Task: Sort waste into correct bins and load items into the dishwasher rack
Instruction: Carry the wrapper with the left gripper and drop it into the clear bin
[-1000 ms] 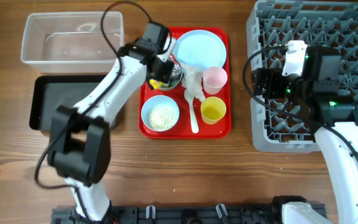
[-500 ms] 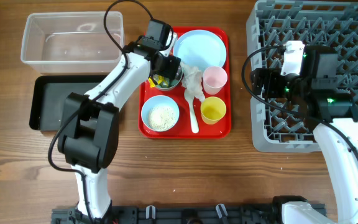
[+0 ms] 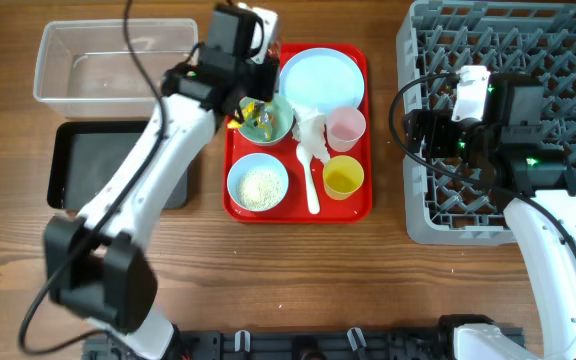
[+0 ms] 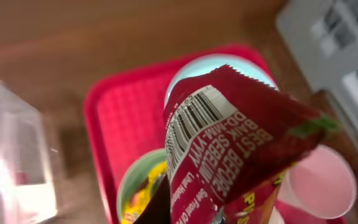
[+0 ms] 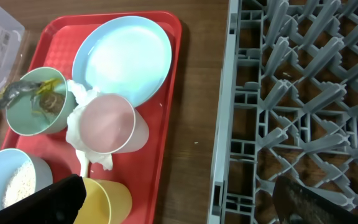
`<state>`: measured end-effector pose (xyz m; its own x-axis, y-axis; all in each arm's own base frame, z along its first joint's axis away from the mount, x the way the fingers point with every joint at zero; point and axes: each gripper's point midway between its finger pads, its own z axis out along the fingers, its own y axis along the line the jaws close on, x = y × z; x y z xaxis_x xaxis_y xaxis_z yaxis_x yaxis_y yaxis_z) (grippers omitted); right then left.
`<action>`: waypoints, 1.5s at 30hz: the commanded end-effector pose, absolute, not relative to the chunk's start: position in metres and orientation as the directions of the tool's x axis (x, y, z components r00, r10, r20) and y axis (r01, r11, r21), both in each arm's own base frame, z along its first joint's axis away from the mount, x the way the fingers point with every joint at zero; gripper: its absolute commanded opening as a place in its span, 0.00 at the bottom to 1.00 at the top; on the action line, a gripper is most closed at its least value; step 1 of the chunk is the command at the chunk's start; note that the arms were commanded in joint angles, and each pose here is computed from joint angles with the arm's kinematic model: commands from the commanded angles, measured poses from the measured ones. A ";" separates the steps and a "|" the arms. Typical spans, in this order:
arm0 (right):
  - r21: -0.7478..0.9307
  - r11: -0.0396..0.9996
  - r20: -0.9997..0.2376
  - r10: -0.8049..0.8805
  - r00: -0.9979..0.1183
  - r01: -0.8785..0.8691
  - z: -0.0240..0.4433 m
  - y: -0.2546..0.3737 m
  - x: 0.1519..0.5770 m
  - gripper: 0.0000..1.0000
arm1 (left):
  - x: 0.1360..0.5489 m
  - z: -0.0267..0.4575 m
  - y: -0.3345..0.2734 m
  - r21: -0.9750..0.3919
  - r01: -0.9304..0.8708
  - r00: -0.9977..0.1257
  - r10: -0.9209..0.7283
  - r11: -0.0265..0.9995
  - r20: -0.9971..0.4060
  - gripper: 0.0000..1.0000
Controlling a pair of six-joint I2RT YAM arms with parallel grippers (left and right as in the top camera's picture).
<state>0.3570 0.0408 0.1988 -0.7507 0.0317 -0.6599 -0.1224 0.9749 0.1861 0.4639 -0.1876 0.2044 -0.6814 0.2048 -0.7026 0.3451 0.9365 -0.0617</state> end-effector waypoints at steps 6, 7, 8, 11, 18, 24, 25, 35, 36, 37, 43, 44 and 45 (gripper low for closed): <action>0.183 0.977 -0.661 0.043 -0.749 -0.105 0.201 0.039 0.361 1.00 | 0.499 0.206 0.001 0.086 -0.129 -0.703 -0.030 0.988 -0.710 0.04; 0.184 0.977 -0.657 0.043 -0.753 -0.104 0.199 0.039 0.362 1.00 | 0.505 0.190 0.026 0.091 -0.176 -0.717 -0.065 0.980 -0.694 0.09; 0.184 0.977 -0.651 0.043 -0.758 -0.103 0.196 0.039 0.362 1.00 | 0.512 0.174 0.045 0.093 -0.211 -0.723 -0.092 0.973 -0.685 0.49; 0.188 0.977 -0.626 0.044 -0.779 -0.097 0.187 0.039 0.362 1.00 | 0.523 0.157 0.051 0.049 -0.202 -0.721 -0.114 0.978 -0.684 1.00; 0.189 0.977 -0.619 0.043 -0.784 -0.095 0.185 0.039 0.362 1.00 | 0.480 0.171 -0.099 -0.120 0.166 -0.792 0.059 0.979 -0.608 1.00; 0.189 0.977 -0.618 0.043 -0.785 -0.094 0.184 0.039 0.361 1.00 | 0.433 0.104 -0.165 -0.028 0.361 -0.857 0.320 0.932 -0.403 1.00; 0.189 0.977 -0.617 0.043 -0.785 -0.094 0.184 0.039 0.361 1.00 | 0.431 0.093 -0.166 -0.019 0.364 -0.865 0.331 0.931 -0.378 1.00; 0.189 0.977 -0.616 0.043 -0.786 -0.094 0.184 0.039 0.361 1.00 | 0.437 0.052 -0.163 0.001 0.355 -0.886 0.336 0.935 -0.319 0.31; 0.189 0.978 -0.616 0.043 -0.786 -0.094 0.184 0.039 0.361 1.00 | 0.442 0.053 -0.161 0.023 0.348 -0.881 0.336 0.937 -0.332 0.15; 0.189 0.977 -0.616 0.043 -0.786 -0.094 0.184 0.039 0.361 1.00 | 0.444 0.054 -0.161 0.028 0.346 -0.878 0.334 0.938 -0.342 0.06; 0.188 0.978 -0.616 0.043 -0.786 -0.094 0.184 0.039 0.361 1.00 | 0.450 0.115 -0.162 -0.030 0.237 -0.862 0.196 0.971 -0.468 0.04; 0.189 0.978 -0.616 0.044 -0.786 -0.093 0.184 0.039 0.361 1.00 | 0.452 0.142 -0.159 -0.037 0.233 -0.834 0.180 0.972 -0.522 0.04; 0.188 0.978 -0.616 0.043 -0.786 -0.094 0.184 0.039 0.361 1.00 | 0.453 0.164 -0.153 -0.042 0.223 -0.809 0.161 0.974 -0.565 0.04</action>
